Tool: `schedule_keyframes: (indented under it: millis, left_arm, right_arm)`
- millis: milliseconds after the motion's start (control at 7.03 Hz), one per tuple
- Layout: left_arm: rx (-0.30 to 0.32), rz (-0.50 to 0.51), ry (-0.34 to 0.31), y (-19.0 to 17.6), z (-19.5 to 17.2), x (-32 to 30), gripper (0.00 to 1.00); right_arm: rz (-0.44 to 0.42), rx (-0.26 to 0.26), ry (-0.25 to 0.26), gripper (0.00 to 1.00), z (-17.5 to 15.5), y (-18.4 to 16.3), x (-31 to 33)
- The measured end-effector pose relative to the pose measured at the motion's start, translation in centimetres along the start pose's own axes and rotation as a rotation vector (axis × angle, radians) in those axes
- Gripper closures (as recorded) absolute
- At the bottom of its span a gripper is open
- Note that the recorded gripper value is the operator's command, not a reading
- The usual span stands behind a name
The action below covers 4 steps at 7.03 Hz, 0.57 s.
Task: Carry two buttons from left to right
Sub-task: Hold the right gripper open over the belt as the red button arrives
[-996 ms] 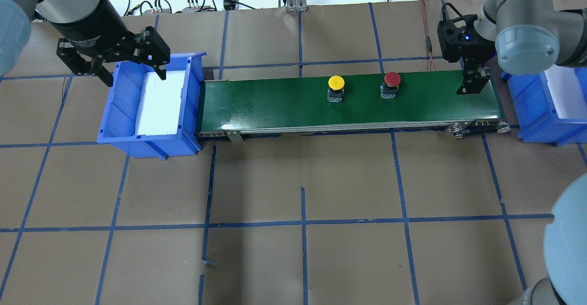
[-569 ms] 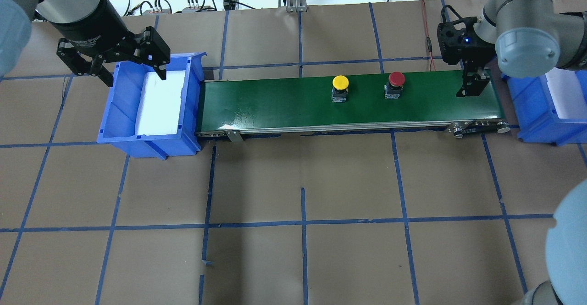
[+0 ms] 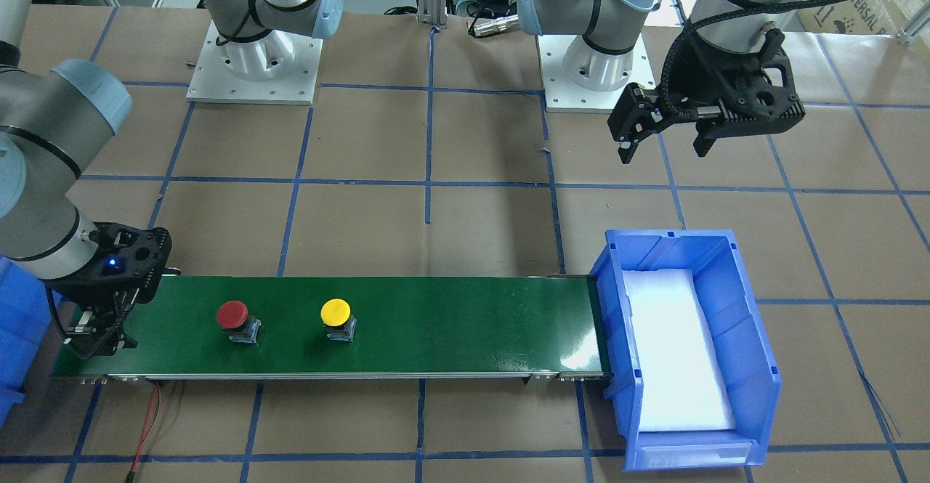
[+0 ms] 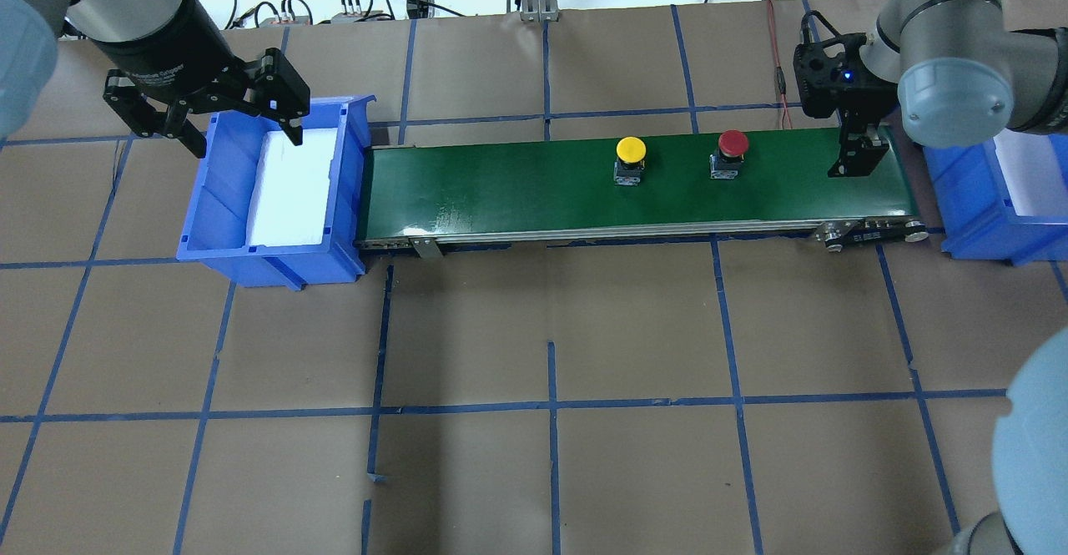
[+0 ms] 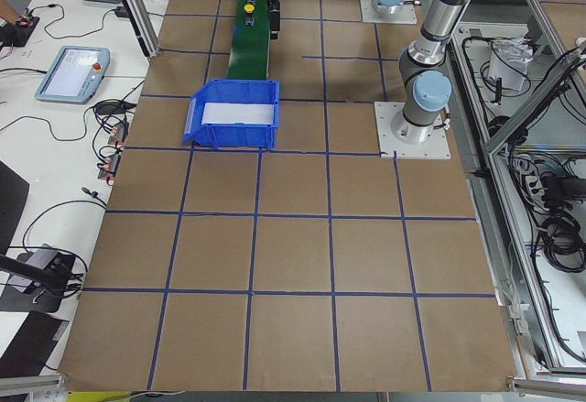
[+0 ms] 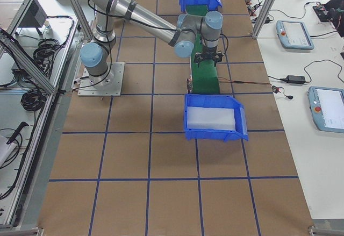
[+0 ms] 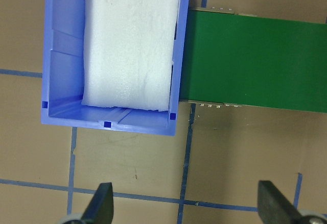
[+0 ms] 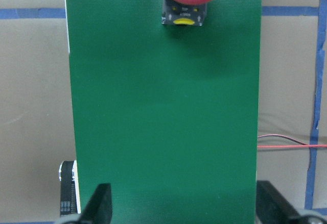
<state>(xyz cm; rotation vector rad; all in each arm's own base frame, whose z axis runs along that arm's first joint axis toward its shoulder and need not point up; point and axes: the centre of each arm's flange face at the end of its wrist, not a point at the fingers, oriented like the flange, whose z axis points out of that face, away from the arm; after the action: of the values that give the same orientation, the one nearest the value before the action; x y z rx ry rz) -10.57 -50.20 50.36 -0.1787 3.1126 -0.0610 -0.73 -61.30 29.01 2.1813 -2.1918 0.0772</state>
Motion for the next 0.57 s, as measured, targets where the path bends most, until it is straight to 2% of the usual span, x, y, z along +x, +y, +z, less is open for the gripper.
schedule_keyframes:
  millis: [285, 569]
  left_arm:
    - [0.001, 0.0, 0.0, 0.0, 0.0, 0.0, 0.0]
    - [0.001, 0.0, -0.001, 0.0, 0.0, 0.0, 0.0]
  right_arm:
    - [0.004, 0.026, 0.02, 0.01, 0.8, -0.1, -0.1]
    - [0.019, 0.082, 0.026, 0.01, 1.5, 0.2, -0.1]
